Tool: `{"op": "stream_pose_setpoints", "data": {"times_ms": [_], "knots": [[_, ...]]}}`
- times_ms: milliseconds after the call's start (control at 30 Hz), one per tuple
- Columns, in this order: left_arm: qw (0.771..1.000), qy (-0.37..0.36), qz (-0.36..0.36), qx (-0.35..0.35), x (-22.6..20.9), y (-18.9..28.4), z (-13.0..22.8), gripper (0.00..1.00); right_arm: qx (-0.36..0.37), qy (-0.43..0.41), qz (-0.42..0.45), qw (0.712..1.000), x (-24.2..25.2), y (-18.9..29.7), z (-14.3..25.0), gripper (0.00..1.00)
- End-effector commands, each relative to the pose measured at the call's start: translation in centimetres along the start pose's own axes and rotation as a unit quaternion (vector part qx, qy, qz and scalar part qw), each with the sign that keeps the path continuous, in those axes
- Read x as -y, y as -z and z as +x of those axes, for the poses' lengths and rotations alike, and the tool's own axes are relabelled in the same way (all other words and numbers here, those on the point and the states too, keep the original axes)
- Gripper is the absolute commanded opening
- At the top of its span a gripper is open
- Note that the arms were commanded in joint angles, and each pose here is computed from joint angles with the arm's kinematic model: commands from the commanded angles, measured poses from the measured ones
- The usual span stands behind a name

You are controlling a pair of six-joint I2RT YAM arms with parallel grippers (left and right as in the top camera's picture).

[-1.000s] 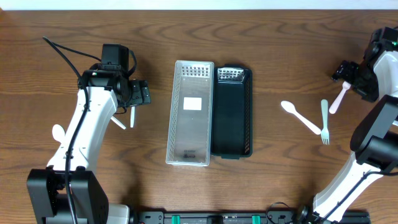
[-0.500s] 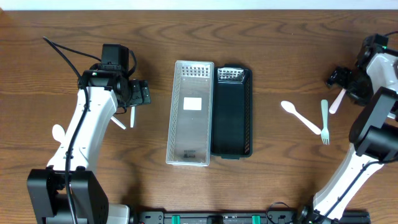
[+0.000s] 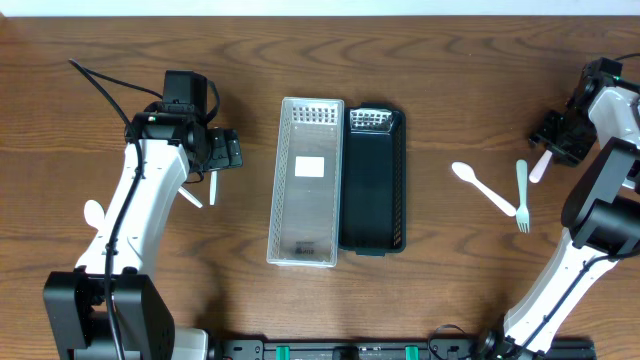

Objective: Pack container
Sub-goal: 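Move the right gripper to the white fork and grasp it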

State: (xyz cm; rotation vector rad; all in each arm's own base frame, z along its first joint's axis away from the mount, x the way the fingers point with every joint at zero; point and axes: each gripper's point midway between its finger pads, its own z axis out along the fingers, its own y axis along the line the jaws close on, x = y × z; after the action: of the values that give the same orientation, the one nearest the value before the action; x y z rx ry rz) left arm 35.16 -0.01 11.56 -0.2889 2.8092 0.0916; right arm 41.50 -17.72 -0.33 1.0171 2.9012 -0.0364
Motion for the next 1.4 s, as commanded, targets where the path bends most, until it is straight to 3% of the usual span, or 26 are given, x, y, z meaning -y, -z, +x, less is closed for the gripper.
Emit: {"op": "stream_pose_setpoints", "data": {"times_ms": [0,167,367,633,833,1033,1167,1367], "knots": [[1.0,-0.002,-0.003,0.007,-0.2,0.3,-0.6,0.98,-0.026,-0.002,0.002,1.0,0.5,-2.0,0.7,0.54],[1.0,-0.002,-0.003,0.007,-0.2,0.3,-0.6,0.98,-0.024,-0.002,0.002,1.0,0.5,-2.0,0.7,0.35],[1.0,-0.002,-0.003,0.007,-0.2,0.3,-0.6,0.98,-0.024,-0.002,0.002,1.0,0.5,-2.0,0.7,0.23],[1.0,-0.002,-0.003,0.007,-0.2,0.3,-0.6,0.98,-0.017,-0.002,0.0,1.0,0.4,-2.0,0.3,0.14],[1.0,-0.002,-0.003,0.007,-0.2,0.3,-0.6,0.98,-0.004,-0.002,-0.003,1.0,0.2,-2.0,-0.3,0.01],[1.0,-0.002,-0.003,0.007,-0.2,0.3,-0.6,0.98,0.013,0.008,-0.009,1.0,-0.7,-1.3,-0.8,0.01],[1.0,-0.002,-0.003,0.007,-0.2,0.3,-0.6,0.98,0.048,0.038,-0.021,0.998,-2.8,2.0,-1.4,0.01],[1.0,-0.002,-0.003,0.007,-0.2,0.3,-0.6,0.98,0.134,0.094,-0.059,0.985,-8.3,12.2,-0.7,0.01]]}}
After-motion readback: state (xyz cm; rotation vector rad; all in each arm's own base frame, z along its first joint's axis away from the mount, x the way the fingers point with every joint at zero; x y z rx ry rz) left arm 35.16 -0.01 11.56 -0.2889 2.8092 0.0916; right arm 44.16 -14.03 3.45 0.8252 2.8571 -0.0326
